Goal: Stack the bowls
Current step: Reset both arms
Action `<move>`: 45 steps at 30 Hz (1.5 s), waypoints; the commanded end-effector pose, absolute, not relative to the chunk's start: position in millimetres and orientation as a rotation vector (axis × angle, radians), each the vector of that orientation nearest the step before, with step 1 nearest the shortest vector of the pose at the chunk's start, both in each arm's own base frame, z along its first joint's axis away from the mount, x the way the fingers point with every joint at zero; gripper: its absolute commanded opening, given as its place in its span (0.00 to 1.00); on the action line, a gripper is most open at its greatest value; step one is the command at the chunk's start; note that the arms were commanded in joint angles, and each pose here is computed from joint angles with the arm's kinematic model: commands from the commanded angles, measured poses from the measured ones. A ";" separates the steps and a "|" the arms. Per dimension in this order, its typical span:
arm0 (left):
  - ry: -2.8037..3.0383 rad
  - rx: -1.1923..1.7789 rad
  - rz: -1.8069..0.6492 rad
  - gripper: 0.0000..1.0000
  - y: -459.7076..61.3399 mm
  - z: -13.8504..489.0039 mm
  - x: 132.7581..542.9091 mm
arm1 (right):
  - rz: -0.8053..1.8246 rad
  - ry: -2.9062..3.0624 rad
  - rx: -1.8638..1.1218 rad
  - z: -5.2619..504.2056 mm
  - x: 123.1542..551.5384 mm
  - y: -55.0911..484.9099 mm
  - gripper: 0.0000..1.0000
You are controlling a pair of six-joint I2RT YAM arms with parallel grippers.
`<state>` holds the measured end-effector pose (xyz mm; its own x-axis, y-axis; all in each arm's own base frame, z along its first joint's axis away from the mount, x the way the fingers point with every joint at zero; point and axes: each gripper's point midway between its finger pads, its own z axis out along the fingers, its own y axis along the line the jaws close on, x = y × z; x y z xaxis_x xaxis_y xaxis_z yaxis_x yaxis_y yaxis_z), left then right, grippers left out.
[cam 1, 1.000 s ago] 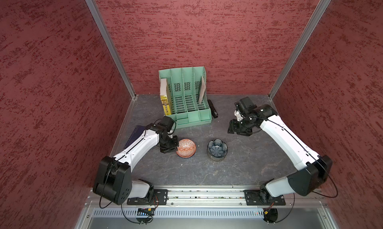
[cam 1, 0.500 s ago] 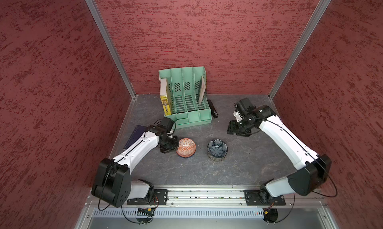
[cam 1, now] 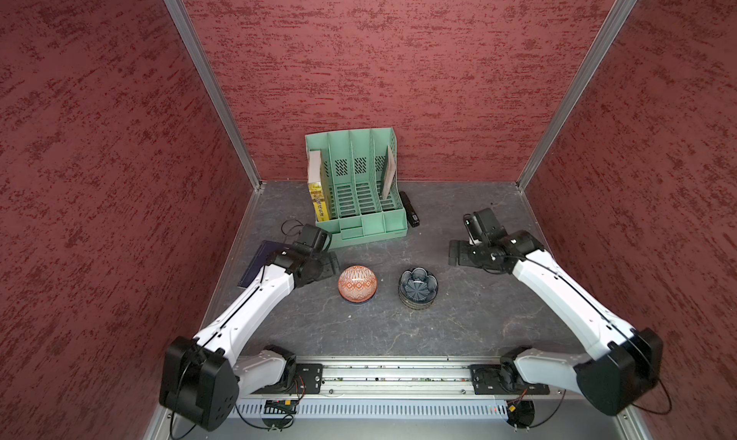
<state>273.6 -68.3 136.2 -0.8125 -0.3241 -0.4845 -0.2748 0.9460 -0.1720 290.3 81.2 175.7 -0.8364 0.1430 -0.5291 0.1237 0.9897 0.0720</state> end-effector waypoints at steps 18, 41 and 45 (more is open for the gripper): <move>1.837 -0.131 0.014 1.00 14.0 115.4 399.0 | -0.045 1.711 0.143 126.4 391.0 -14.6 0.92; 1.835 -0.080 -0.065 1.00 7.4 113.1 401.6 | -0.075 1.814 0.154 116.4 402.4 -15.2 0.99; 1.836 -0.077 -0.065 1.00 7.0 112.8 401.7 | -0.072 1.801 0.150 118.4 400.4 -14.7 0.98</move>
